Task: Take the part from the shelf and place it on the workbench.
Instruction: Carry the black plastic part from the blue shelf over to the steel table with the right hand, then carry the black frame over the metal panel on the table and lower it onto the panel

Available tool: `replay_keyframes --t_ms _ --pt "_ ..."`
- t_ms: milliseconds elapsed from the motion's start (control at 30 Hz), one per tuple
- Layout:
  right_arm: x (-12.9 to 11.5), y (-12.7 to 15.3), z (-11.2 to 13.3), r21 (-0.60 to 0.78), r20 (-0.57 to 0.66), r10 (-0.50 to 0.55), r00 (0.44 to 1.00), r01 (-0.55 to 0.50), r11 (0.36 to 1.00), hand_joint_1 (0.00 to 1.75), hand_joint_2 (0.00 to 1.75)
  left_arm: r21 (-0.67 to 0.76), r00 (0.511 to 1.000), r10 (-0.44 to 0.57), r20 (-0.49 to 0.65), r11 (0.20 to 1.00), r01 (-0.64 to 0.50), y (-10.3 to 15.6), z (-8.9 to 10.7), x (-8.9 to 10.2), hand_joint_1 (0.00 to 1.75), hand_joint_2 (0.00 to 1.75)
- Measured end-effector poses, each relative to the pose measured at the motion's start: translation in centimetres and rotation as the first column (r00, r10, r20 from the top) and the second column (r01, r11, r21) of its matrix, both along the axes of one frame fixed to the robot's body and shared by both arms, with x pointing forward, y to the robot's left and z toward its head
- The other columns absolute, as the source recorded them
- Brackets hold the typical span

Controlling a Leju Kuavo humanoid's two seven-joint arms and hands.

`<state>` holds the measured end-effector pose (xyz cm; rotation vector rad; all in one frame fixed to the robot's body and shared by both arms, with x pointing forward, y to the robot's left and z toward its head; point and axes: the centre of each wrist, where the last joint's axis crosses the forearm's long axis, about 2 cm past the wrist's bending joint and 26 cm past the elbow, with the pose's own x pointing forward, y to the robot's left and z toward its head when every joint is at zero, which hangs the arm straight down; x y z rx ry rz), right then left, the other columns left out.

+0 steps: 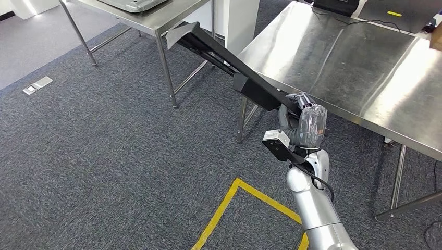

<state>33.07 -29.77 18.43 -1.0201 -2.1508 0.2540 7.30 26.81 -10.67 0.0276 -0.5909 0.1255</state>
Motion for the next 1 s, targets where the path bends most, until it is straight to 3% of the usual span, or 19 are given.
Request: replay_keyframes --t_ms 400,700,1000 --pt "0.4 -0.6 0.9 -0.046 -0.013 -0.017 1.0 0.016 0.999 1.75 1.75 -0.037 0.999 0.02 -0.028 0.999 -0.021 0.0 -0.1 -0.5 0.0 0.0" --pt "4.5 -5.1 4.1 -0.143 -0.017 -0.108 0.994 0.105 0.984 1.75 1.75 -0.037 0.999 0.01 -0.032 0.999 -0.012 0.1 -0.1 -0.4 0.0 0.0" --pt "8.0 -8.7 5.2 -0.186 -0.074 -0.187 0.98 0.171 0.968 1.75 1.75 -0.04 0.999 0.02 -0.034 0.999 -0.021 -0.2 -0.1 -0.3 0.0 0.0"
